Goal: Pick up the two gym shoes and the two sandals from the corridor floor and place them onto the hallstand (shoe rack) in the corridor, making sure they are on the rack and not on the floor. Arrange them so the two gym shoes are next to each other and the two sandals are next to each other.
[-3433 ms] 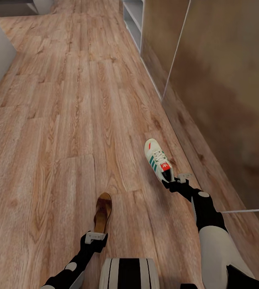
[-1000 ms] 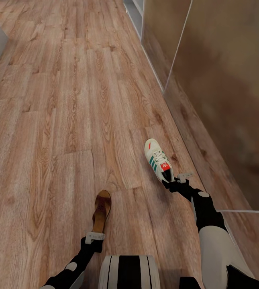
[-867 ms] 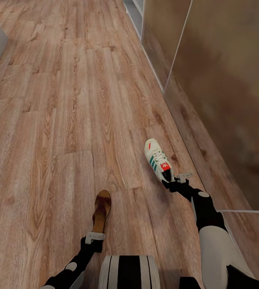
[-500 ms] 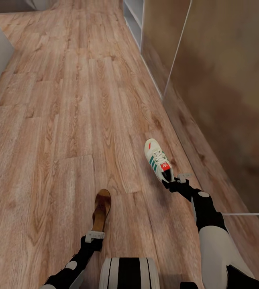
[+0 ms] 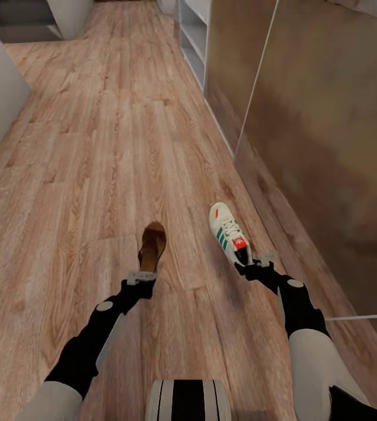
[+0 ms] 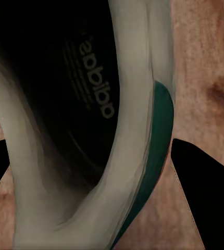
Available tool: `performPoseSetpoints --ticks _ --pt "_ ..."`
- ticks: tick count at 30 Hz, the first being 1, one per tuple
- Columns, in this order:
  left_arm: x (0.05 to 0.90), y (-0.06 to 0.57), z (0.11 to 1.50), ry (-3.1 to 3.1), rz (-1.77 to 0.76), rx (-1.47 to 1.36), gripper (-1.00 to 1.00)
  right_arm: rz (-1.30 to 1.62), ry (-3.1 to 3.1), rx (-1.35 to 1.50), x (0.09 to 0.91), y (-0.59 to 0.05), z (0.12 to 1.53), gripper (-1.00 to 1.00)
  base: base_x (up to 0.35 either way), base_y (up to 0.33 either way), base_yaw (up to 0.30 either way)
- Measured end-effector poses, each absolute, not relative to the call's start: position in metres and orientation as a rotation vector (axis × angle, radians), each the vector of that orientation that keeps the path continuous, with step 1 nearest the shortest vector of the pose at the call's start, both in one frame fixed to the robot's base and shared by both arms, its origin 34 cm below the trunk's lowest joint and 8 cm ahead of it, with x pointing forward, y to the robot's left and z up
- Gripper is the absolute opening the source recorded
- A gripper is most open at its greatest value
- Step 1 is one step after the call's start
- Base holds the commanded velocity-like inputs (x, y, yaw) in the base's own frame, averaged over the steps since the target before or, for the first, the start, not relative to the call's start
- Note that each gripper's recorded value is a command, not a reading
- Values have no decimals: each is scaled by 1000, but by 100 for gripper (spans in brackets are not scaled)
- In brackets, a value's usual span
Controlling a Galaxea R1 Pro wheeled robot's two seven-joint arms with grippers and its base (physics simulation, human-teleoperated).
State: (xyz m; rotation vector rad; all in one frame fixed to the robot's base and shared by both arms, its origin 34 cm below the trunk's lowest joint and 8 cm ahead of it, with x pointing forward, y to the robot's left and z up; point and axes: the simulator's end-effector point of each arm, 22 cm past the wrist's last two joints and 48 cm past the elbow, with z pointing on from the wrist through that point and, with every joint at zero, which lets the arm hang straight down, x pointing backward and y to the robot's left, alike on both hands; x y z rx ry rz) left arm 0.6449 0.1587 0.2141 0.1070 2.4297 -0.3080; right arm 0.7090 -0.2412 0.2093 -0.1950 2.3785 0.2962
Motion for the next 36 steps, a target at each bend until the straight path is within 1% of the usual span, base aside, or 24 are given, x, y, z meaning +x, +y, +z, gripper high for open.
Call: performPoseSetpoints --ticks 1,6,12,17,36 --pt "661 155 241 2408 -318 112 -100 293 2373 -198 711 -242 213 -100 0 0 0" --pt "688 163 300 2367 -314 97 -100 293 2382 -182 713 -243 223 -100 0 0 0" --pt "690 178 315 2387 -299 52 -100 295 2368 -177 718 -243 238 -100 0 0 0" --pt "692 163 329 2371 -337 34 -100 293 2350 -183 723 -242 251 -100 0 0 0" --pt "696 146 372 2322 -367 33 -100 280 2256 -192 744 -242 315 -100 0 0 0"
